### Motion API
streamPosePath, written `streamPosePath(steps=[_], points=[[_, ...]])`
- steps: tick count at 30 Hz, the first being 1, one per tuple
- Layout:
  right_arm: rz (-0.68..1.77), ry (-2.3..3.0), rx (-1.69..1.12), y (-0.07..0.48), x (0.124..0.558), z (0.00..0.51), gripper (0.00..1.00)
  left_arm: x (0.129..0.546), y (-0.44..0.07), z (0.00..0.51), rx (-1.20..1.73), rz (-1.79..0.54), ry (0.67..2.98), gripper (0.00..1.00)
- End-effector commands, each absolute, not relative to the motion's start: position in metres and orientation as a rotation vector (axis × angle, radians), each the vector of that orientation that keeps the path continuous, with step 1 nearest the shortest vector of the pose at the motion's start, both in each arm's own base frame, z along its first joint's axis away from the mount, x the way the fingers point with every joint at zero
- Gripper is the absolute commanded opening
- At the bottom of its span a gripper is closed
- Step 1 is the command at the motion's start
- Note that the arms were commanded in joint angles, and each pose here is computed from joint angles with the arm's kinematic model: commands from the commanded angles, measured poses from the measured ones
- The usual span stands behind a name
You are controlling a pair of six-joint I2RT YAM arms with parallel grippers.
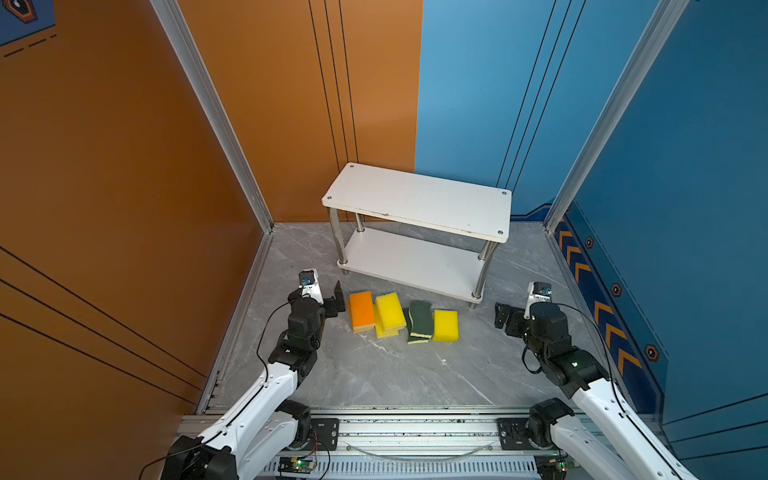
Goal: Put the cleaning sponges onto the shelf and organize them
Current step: 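Move right gripper over flat yellow sponge while left gripper hovers near orange sponge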
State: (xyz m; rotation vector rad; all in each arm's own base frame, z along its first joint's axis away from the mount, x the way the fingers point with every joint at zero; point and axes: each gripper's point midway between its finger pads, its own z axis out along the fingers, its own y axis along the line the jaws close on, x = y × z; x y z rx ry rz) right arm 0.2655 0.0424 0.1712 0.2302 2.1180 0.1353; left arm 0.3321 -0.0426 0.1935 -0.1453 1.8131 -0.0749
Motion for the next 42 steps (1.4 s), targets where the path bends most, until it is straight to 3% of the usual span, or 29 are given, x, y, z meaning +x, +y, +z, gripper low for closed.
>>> streamPosePath(steps=[1, 11, 42], points=[[0.176, 2.150, 0.271, 0.050, 0.256, 0.158, 1.00, 0.331, -0.058, 0.183, -0.177, -0.197, 1.897, 0.98], [0.286, 2.163, 0.270, 0.090, 0.246, 0.157, 1.00, 0.329, -0.058, 0.180, -0.216, -0.182, 2.006, 0.98], [-0.002, 2.328, 0.176, 0.198, 0.260, 0.122, 0.99, 0.308, -0.068, 0.172, -0.234, -0.333, 2.106, 0.97]])
